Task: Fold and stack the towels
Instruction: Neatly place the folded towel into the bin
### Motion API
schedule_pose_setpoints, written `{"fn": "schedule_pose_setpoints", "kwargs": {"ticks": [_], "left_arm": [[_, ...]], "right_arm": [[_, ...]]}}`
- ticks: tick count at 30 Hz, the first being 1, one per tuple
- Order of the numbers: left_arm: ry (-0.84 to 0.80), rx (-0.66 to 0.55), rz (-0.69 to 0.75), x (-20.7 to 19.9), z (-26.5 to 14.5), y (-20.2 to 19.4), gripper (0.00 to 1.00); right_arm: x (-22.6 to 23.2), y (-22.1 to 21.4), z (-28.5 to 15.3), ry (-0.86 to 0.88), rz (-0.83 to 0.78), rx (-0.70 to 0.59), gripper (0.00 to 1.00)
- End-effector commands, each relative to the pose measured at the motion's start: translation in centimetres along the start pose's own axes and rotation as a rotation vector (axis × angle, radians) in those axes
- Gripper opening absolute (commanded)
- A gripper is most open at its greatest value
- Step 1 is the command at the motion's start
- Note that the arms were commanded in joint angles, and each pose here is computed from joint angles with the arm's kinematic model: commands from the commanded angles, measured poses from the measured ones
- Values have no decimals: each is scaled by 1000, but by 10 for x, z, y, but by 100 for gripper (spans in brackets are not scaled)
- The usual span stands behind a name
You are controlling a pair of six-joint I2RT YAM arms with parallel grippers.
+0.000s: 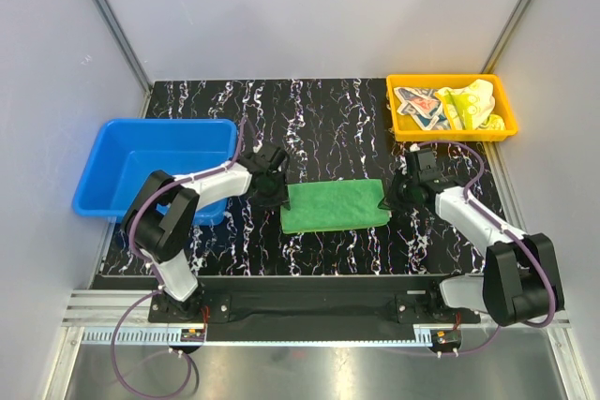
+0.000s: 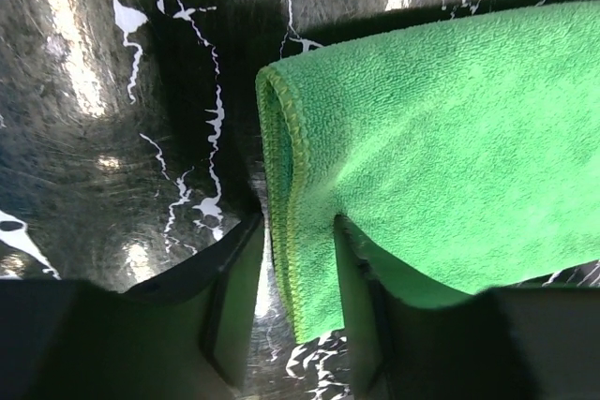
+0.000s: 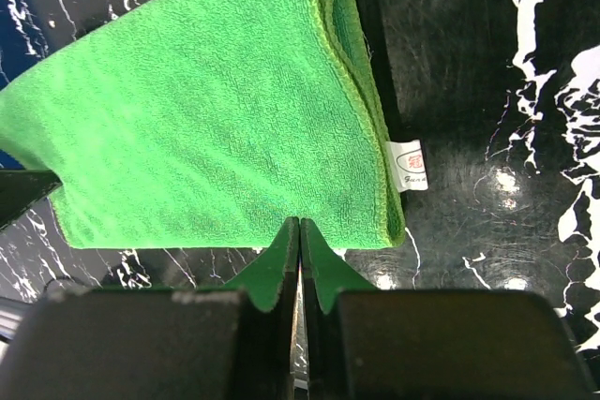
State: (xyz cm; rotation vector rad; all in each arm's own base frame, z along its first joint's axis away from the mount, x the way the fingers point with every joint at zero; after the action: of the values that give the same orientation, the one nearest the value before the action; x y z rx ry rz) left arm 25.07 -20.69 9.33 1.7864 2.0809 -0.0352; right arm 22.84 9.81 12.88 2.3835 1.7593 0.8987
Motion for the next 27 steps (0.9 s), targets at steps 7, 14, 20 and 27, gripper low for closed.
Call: {"fn": "schedule_pose_setpoints", "kwargs": {"ticks": [7, 14, 20, 27], "left_arm": [[93, 24, -65, 7, 24, -20, 29], [145, 12, -70, 7, 25, -18, 1], [253, -61, -3, 8, -6, -1, 0], [382, -112, 93, 10, -30, 12, 0]], "right_arm": [[6, 5, -11, 63, -6, -78, 7], [8, 5, -21, 82, -38, -104, 7], [9, 5, -26, 100, -49, -121, 7], [13, 9, -29, 120, -48, -136, 7]]}}
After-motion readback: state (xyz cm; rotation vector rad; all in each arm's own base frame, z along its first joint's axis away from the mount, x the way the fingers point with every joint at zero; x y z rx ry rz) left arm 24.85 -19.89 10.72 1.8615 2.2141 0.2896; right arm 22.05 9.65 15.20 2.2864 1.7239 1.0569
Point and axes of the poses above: each gripper's point midway between its finger pads, its own z axis out along the fingers, its own x axis along the line the jaws close on, y = z × x, the point moved 8 cm from there along -z, back along the fingers, and after that the axes turned 3 degrees about -z, right-handed, at the moved point
